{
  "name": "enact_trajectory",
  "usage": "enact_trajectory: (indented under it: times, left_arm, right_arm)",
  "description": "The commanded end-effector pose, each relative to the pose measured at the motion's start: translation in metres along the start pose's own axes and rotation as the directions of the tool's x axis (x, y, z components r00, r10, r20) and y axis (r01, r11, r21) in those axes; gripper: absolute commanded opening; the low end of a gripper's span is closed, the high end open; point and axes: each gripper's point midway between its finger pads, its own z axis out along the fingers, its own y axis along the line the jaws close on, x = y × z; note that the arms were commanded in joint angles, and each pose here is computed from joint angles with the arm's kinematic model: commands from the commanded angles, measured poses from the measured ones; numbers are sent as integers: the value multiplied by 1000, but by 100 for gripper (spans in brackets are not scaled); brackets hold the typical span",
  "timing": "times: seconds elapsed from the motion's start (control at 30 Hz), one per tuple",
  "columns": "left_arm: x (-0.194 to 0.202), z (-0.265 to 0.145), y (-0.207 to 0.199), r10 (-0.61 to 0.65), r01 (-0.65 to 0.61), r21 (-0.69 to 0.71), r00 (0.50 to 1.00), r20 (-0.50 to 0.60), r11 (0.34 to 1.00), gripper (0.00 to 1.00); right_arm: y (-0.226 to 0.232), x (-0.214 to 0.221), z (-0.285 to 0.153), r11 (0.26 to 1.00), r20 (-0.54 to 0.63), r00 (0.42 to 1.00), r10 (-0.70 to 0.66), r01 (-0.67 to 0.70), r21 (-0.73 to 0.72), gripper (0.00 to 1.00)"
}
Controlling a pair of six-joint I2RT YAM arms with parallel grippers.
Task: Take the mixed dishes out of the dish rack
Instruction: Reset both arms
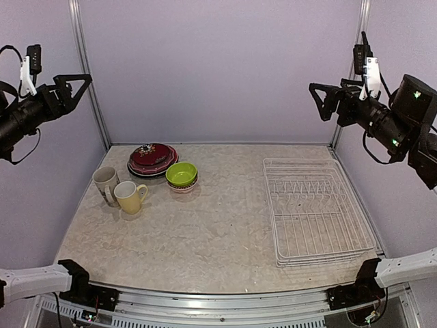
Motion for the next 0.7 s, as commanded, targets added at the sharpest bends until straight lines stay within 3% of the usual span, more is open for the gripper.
enact_trajectory:
  times: [0.0, 0.23, 0.67]
  left_arm:
    - [-12, -8, -7, 46, -49, 39, 996, 75, 998, 99]
    - [-10, -16, -7, 51, -56, 45, 991, 123, 997, 99]
    - [-4, -8, -13, 8, -17, 94, 995, 98, 995, 99]
  right_arm:
    - [-5, -25, -12, 1000, 82, 996, -23, 24, -11, 100]
    - [-12, -30, -22, 1000, 89, 996, 7, -6, -2, 100]
    - [-18, -30, -26, 999, 96, 995, 27, -29, 24, 100]
